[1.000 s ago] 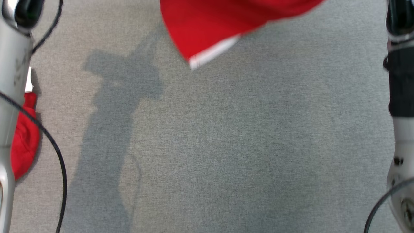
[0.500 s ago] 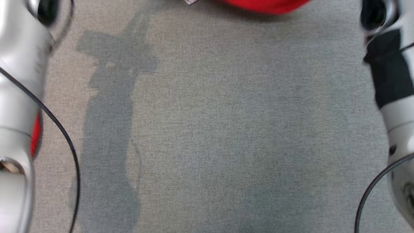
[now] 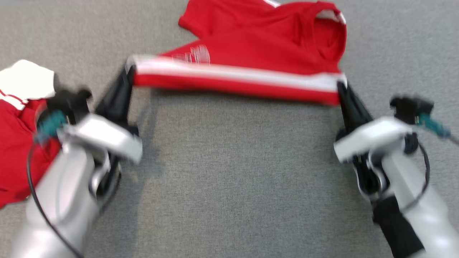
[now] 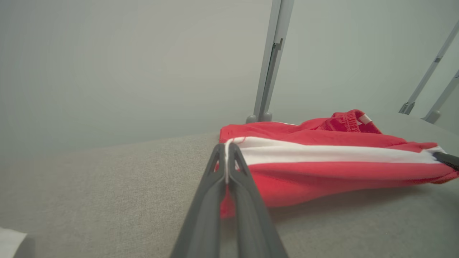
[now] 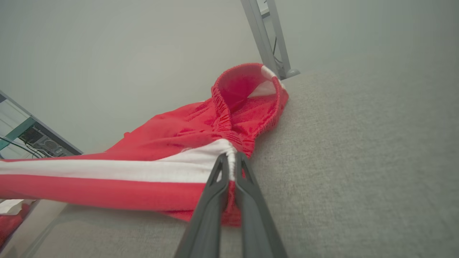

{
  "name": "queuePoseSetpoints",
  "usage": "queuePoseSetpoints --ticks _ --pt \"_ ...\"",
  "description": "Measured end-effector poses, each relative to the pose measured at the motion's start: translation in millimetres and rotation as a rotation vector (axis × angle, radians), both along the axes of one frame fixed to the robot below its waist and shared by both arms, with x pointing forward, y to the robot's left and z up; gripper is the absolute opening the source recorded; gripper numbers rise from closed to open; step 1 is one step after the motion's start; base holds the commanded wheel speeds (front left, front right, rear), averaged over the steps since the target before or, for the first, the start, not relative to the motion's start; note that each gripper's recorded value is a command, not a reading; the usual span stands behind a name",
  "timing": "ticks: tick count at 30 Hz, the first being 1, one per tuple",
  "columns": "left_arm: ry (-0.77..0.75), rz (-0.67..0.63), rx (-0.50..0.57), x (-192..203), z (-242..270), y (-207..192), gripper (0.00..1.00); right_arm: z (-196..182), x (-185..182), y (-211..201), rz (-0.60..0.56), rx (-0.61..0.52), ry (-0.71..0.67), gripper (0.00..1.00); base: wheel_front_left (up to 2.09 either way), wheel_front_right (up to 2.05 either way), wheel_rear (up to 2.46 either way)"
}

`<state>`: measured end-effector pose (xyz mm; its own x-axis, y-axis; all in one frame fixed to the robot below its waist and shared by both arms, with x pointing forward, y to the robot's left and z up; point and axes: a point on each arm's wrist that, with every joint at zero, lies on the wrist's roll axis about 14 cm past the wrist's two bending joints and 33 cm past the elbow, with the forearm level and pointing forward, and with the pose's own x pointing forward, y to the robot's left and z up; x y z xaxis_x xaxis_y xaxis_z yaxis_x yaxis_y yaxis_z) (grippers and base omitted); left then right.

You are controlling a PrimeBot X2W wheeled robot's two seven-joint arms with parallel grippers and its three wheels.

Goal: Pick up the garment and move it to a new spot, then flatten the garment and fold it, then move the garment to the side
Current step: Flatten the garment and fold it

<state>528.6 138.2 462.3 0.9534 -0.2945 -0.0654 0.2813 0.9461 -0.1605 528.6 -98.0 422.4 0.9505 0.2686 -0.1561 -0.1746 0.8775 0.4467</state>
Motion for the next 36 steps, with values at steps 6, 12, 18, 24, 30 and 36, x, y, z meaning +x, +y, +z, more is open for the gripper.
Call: queuePoseSetpoints --ticks 6,12,18,24,30,36 --pt "0.065 -0.030 0.013 -77.7 -13.1 -5.2 0.00 -12.7 -63.5 -23.5 -0.045 0.025 0.042 0.00 0.00 0.00 0.00" --pt "0.141 -0.076 0.045 -137.7 -0.1 -11.7 0.00 -15.3 -112.9 -45.2 -0.095 0.028 0.064 0.00 0.00 0.00 0.00" --pt "0.220 -0.065 0.015 -186.3 15.3 -15.7 0.00 -16.9 -156.4 -58.7 -0.114 0.018 0.123 0.00 0.00 0.00 0.00" --pt "0.243 -0.047 -0.009 -211.0 32.9 -15.4 0.00 -7.0 -188.6 -69.2 -0.128 -0.013 0.170 0.00 0.00 0.00 0.00" --pt "0.222 -0.052 0.007 -203.4 39.8 -13.8 0.00 10.5 -189.0 -73.1 -0.147 -0.019 0.155 0.00 0.00 0.00 0.00" --pt "0.102 -0.072 0.046 -161.5 61.9 -15.7 0.00 36.5 -164.9 -80.3 -0.184 -0.018 0.059 0.00 0.00 0.00 0.00"
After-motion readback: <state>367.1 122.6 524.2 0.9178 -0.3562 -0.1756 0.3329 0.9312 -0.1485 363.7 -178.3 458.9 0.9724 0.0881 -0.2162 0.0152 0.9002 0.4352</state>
